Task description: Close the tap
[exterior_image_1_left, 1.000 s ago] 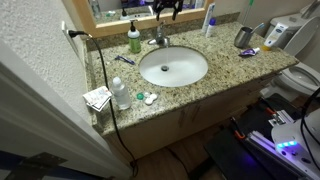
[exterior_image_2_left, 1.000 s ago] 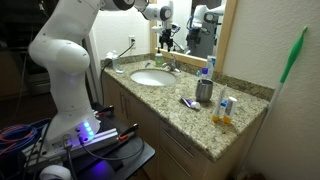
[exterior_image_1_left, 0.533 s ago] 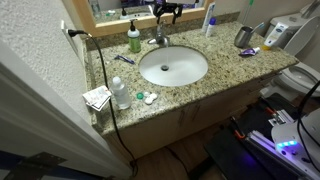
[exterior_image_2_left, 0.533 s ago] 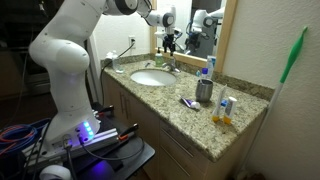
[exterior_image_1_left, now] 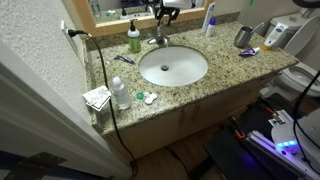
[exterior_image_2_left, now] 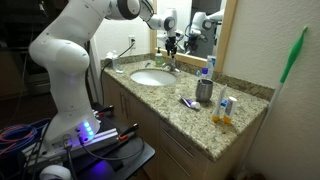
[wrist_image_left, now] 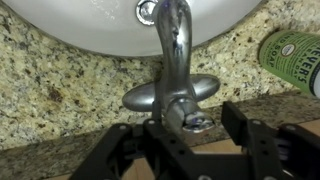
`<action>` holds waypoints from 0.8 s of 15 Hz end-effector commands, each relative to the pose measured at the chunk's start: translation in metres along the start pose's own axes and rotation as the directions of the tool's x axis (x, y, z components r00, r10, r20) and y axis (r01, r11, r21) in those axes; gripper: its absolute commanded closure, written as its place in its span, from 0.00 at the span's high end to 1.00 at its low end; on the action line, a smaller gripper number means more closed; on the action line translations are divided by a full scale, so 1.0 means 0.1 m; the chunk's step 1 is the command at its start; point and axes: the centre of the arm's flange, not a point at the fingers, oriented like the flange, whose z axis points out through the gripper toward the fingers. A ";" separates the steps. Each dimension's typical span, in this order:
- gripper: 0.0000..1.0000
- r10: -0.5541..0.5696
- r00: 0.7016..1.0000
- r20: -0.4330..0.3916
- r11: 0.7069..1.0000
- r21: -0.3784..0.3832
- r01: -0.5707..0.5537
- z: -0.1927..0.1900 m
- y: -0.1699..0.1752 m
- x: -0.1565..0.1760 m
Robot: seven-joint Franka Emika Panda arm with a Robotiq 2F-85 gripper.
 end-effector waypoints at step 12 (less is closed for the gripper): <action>0.07 -0.056 0.968 0.246 0.995 -0.072 0.076 0.01 -0.07 -0.04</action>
